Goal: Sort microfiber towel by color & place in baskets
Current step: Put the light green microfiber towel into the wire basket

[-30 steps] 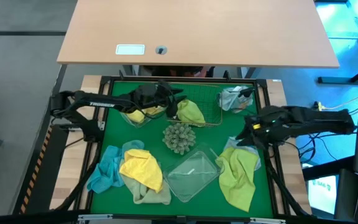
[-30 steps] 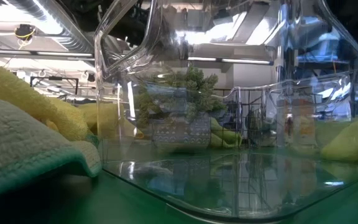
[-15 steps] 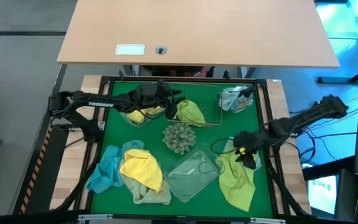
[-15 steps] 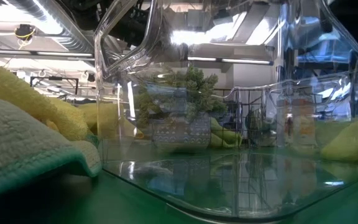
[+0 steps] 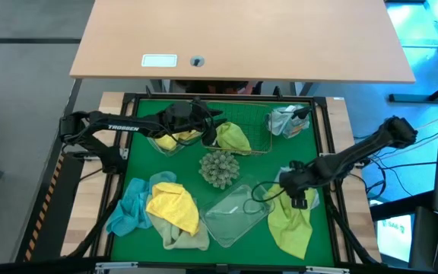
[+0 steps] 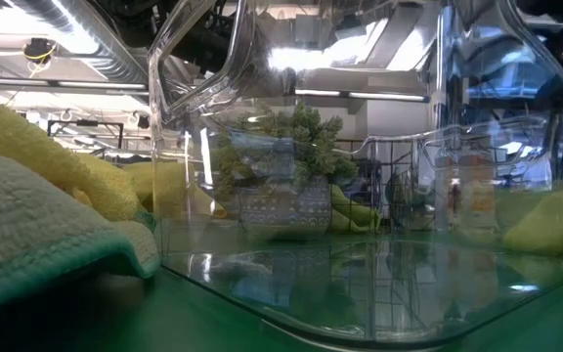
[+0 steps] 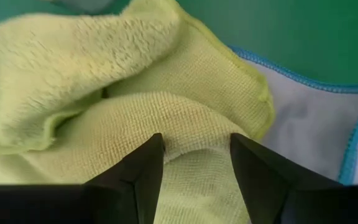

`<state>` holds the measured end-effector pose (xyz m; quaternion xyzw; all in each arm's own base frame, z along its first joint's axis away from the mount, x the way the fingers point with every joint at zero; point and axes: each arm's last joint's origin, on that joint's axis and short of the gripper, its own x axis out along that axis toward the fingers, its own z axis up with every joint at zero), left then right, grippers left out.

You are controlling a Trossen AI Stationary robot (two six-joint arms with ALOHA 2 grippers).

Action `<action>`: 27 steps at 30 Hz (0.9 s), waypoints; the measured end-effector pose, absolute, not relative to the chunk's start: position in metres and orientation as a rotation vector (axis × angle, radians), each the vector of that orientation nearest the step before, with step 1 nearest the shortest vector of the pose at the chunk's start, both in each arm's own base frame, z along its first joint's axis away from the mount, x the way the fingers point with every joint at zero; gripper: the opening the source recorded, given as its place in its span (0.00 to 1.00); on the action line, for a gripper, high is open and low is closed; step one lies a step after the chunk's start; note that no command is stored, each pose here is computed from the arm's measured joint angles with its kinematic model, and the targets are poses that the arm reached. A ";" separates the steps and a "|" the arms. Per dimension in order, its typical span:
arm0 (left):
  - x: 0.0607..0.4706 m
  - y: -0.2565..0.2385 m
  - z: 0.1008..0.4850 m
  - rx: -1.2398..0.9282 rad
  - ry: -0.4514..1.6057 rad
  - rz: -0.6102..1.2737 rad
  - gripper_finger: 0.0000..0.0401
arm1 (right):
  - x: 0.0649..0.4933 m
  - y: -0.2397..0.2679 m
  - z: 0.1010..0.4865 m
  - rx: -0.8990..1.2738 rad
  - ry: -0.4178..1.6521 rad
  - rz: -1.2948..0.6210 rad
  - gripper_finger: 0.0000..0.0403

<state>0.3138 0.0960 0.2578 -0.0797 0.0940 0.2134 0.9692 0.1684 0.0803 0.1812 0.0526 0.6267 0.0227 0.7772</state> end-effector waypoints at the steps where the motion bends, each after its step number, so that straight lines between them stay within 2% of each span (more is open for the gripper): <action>1: 0.314 0.096 0.258 -0.161 0.190 0.431 0.42 | 0.169 0.081 0.179 0.105 1.365 0.050 0.46; 7: 0.314 0.096 0.258 -0.161 0.190 0.431 0.42 | 0.172 0.083 0.171 0.079 1.414 0.055 0.45; 10: 0.314 0.096 0.258 -0.161 0.190 0.431 0.42 | 0.173 0.083 0.170 0.078 1.418 0.053 0.40; 19: 0.314 0.096 0.258 -0.161 0.190 0.431 0.42 | 0.172 0.083 0.171 0.085 1.418 0.061 0.03; 24: 0.314 0.096 0.258 -0.164 0.190 0.431 0.42 | 0.172 0.083 0.183 0.104 1.417 0.084 0.06; 27: 0.314 0.095 0.258 -0.164 0.190 0.428 0.42 | 0.172 0.083 0.201 0.102 1.417 0.083 0.04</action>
